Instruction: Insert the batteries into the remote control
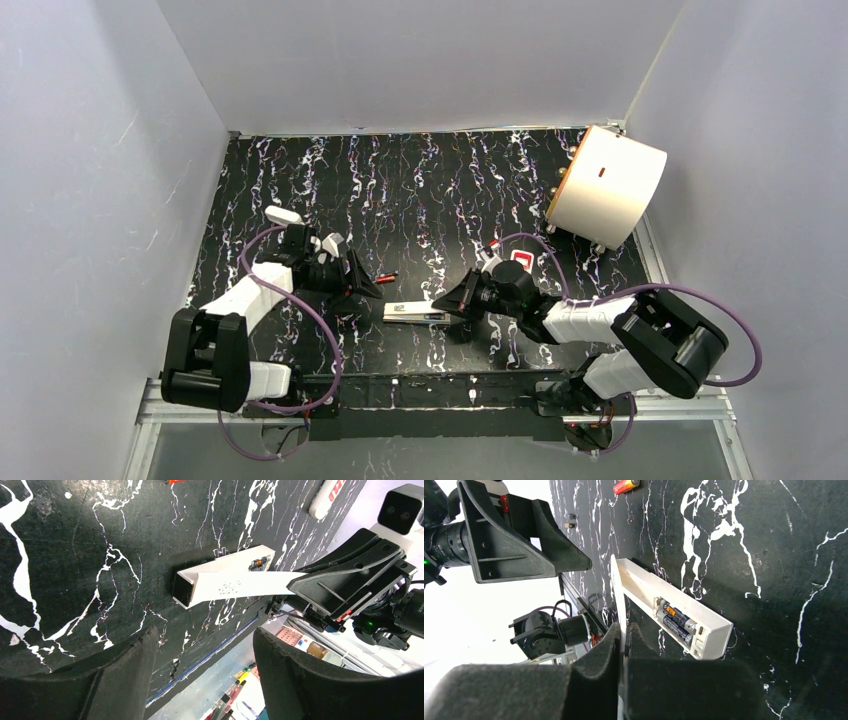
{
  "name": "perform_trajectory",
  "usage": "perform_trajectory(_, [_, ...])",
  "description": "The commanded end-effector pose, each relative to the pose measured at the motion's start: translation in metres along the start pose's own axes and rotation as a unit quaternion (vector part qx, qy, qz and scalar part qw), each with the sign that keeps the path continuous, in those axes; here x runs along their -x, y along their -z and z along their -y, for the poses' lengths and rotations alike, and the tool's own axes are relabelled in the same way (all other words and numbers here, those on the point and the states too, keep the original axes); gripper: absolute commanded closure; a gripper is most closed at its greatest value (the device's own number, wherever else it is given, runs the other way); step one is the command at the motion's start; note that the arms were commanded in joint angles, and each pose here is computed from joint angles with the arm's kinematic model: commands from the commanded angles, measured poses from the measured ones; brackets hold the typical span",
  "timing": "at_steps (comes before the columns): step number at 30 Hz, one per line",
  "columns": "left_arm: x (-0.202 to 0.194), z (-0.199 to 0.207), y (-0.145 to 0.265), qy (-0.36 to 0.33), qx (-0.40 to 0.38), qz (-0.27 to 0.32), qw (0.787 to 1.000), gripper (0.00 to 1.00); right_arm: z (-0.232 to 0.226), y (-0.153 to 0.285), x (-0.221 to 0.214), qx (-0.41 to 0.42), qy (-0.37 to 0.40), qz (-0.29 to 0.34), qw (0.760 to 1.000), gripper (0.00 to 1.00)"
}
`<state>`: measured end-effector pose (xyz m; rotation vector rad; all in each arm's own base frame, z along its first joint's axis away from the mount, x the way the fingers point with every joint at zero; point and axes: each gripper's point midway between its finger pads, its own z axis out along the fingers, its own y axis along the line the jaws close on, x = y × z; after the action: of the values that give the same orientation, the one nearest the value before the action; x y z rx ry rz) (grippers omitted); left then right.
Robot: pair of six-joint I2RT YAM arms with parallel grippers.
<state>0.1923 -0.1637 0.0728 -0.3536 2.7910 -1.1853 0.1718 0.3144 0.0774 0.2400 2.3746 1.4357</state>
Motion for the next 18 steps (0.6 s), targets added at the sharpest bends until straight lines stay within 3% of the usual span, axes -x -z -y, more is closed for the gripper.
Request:
perform_trajectory(1, [-0.007,0.003,-0.003,0.005,-0.009,-0.020,1.000,0.34,-0.001,0.001,-0.005,0.019,-0.002,-0.006,1.000,0.99])
perform_trajectory(7, [-0.007,0.003,-0.004,0.004,-0.006,-0.024,1.000,0.35,-0.024,0.003,0.001,0.049,0.006,0.001,0.999,0.99])
perform_trajectory(18, [-0.011,0.001,-0.008,0.001,0.001,-0.032,0.999,0.35,-0.021,0.004,-0.003,0.049,0.002,-0.010,0.999,0.99])
